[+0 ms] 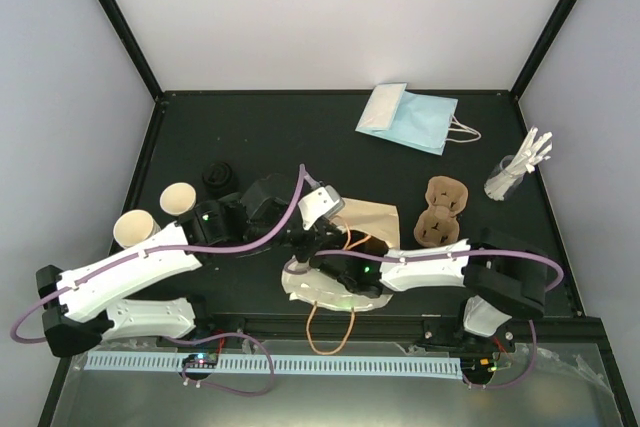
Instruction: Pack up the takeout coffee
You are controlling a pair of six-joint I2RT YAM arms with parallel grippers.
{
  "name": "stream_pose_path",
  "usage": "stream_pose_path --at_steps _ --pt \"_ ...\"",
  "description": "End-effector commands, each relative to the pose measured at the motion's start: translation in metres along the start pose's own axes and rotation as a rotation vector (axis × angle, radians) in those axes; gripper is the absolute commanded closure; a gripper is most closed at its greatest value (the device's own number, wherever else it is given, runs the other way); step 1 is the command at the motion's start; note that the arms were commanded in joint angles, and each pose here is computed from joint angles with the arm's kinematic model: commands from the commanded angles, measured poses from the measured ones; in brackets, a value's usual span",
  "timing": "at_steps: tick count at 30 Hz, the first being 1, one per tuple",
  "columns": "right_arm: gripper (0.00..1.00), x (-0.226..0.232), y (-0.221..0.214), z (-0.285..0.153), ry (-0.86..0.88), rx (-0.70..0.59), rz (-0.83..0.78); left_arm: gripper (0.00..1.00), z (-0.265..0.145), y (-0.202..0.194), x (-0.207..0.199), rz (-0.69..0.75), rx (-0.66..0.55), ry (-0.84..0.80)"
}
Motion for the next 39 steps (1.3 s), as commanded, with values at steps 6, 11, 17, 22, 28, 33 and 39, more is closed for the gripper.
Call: stream_pose_path --at_steps 6,11,17,22,28,33,39 --pt "0.99 -0.029 0.011 -0.007 -0.116 -0.11 0.092 0.98 0.006 -0.012 0.002 -0.011 0.004 -0.023" --pt "0.99 -0.029 0.008 -0.017 -0.115 -0.097 0.084 0.98 0.024 -0.017 0.008 -0.055 0.042 -0.007" --pt "0.99 -0.033 0.009 -0.04 -0.116 -0.148 0.125 0.98 0.03 -0.014 0.007 -0.073 0.043 -0.01" --pt "0.99 -0.043 0.002 -0.057 -0.116 -0.164 0.169 0.98 0.032 -0.015 0.009 -0.085 0.046 0.005" --pt "0.99 -0.046 -0.014 -0.082 -0.102 -0.233 0.235 0.98 0.025 -0.002 0.014 -0.096 -0.015 0.076" --pt "0.99 -0.061 -0.024 -0.102 -0.12 -0.292 0.291 0.99 0.018 0.011 0.023 -0.088 -0.059 0.138" --pt "0.99 -0.081 -0.029 -0.133 -0.096 -0.458 0.286 0.98 0.011 0.03 0.033 -0.073 -0.083 0.169"
Point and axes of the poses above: each gripper's point midway between its finger pads, its own z axis out along the fingers, its own x axis along the line the jaws close on, y = z × x, the point moved 7 cm from there along -z, back along the fingers, and after that the axes turned 9 degrees about -z, right-handed, at the moved point
